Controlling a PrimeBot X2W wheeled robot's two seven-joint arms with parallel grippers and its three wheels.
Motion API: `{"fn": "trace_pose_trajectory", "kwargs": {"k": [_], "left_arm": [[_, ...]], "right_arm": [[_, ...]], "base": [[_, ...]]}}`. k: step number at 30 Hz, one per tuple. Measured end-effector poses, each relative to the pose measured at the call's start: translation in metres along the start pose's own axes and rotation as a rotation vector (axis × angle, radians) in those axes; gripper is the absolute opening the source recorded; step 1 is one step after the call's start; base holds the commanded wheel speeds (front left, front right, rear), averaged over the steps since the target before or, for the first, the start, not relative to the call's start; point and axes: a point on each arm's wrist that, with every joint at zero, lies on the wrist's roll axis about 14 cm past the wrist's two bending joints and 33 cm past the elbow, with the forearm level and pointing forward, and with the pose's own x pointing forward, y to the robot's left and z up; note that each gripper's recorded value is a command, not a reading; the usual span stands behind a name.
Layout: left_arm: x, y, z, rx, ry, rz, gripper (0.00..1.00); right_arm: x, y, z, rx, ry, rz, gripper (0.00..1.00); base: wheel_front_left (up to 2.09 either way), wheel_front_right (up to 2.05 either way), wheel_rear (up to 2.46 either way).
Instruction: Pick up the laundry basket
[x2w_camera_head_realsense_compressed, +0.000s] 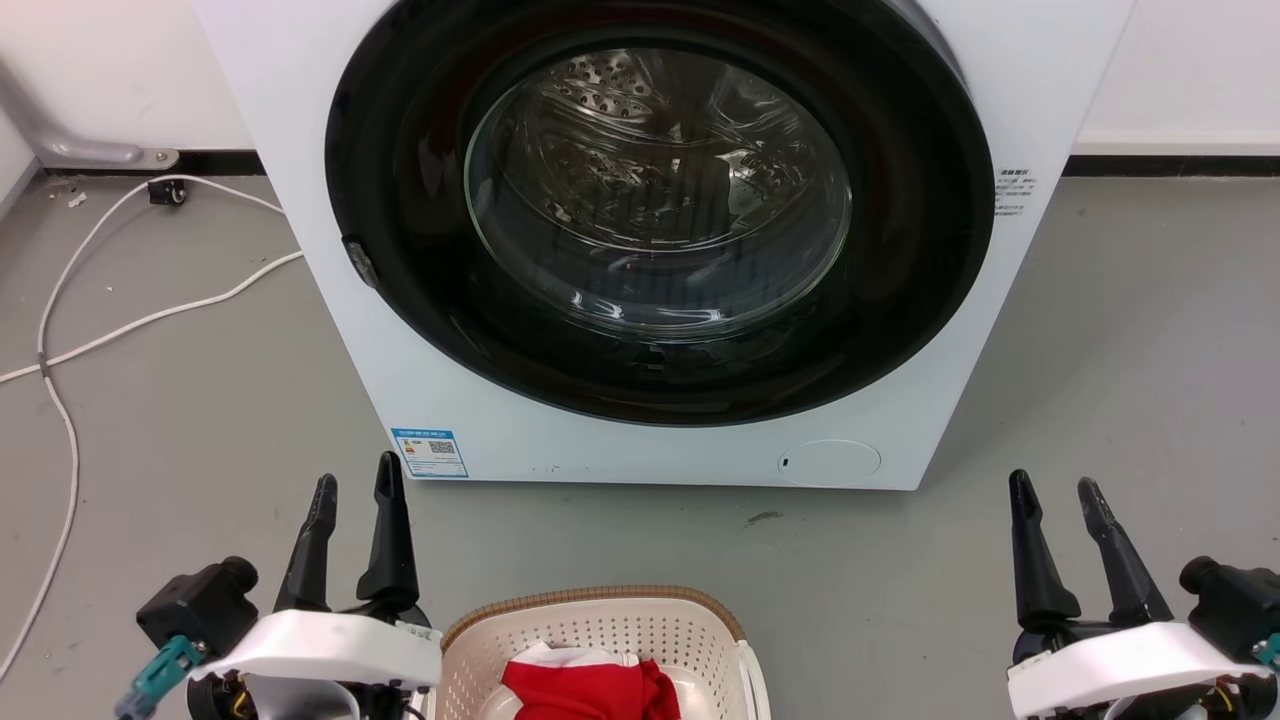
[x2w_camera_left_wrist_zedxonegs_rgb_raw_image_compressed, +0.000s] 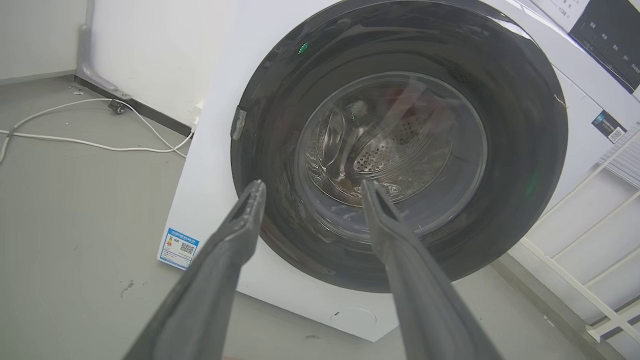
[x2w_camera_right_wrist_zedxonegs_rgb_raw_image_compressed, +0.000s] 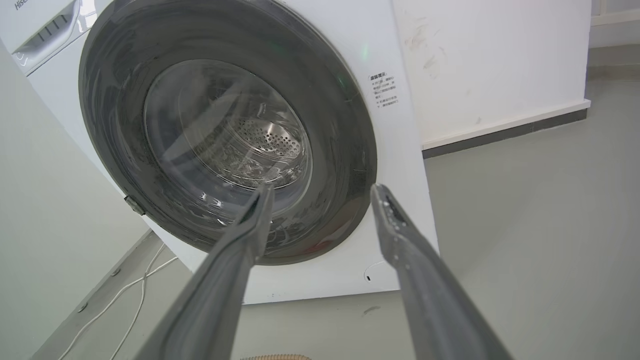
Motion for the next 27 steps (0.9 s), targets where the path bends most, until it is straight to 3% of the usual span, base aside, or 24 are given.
{"fn": "trace_pose_trajectory", "kwargs": {"k": [27], "left_arm": [[-0.006,-0.012,0.003,0.248,-0.048,-0.056,1.00]], "right_arm": [[-0.008,0.015,-0.004,-0.282,-0.007,0.076,1.00]], "base": [[0.00,0.00,0.00]]}}
